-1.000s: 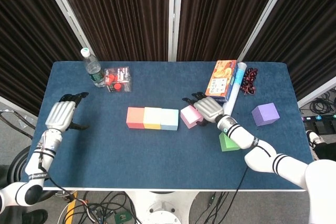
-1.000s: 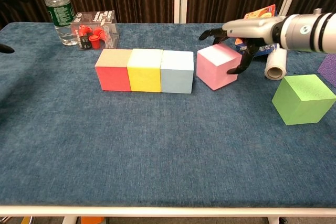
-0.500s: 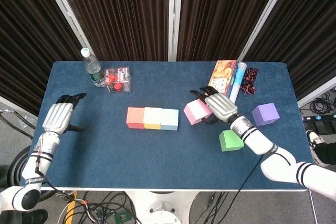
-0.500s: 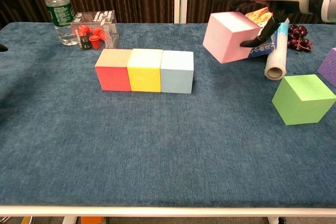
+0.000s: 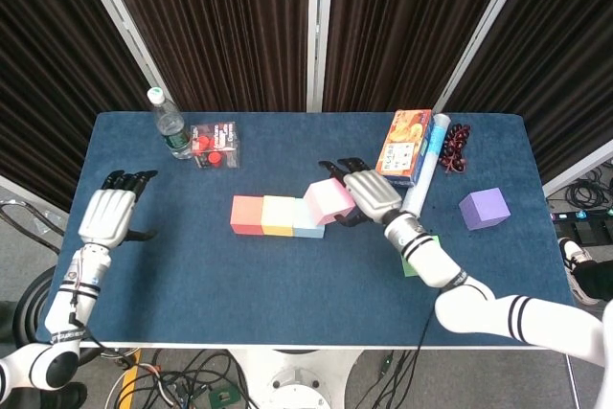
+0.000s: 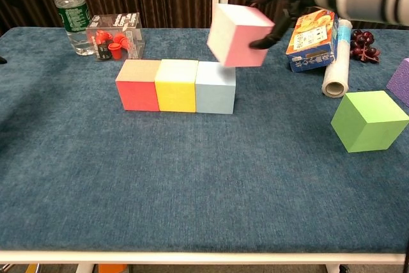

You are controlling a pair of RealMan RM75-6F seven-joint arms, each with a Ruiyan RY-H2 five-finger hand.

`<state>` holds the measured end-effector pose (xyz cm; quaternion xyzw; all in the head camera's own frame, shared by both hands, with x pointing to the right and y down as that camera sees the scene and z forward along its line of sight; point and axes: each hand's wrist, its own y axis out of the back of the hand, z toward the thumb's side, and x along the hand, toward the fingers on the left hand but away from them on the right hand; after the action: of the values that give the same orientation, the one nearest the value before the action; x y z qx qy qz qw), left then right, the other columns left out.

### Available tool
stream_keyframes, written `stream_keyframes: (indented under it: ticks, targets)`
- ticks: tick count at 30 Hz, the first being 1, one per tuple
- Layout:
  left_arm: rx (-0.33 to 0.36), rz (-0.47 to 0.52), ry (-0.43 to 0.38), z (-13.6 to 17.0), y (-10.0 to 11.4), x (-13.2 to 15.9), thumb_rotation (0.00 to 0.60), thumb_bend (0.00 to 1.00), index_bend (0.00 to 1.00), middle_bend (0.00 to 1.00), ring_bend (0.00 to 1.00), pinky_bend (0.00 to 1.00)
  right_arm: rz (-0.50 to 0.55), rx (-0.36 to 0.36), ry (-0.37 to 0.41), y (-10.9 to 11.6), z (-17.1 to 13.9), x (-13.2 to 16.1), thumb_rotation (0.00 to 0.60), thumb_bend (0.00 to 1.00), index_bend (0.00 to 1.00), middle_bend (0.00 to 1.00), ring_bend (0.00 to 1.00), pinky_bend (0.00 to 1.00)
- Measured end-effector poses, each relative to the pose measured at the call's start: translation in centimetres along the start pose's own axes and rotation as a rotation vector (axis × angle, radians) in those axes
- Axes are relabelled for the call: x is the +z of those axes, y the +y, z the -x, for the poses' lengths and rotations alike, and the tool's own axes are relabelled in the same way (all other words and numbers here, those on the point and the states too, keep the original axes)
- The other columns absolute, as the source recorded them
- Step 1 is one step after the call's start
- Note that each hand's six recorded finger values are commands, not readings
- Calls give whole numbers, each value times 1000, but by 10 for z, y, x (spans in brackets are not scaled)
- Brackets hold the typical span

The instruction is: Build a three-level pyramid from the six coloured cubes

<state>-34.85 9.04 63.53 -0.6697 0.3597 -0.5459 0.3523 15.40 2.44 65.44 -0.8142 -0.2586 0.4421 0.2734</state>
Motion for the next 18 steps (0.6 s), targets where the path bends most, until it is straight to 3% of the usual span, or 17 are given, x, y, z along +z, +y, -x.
stream_keyframes:
  ticks: [13, 18]
  targets:
    - [-21, 24, -17, 6, -3, 1, 600, 38, 142, 183, 175, 116, -52, -3, -55, -25, 43, 81, 600, 285, 0, 389, 58, 0]
    - [-19, 36, -24, 6, -2, 1, 600, 36, 141, 183, 174, 116, -77, -16, -75, -30, 55, 96, 600, 284, 0, 371, 50, 0]
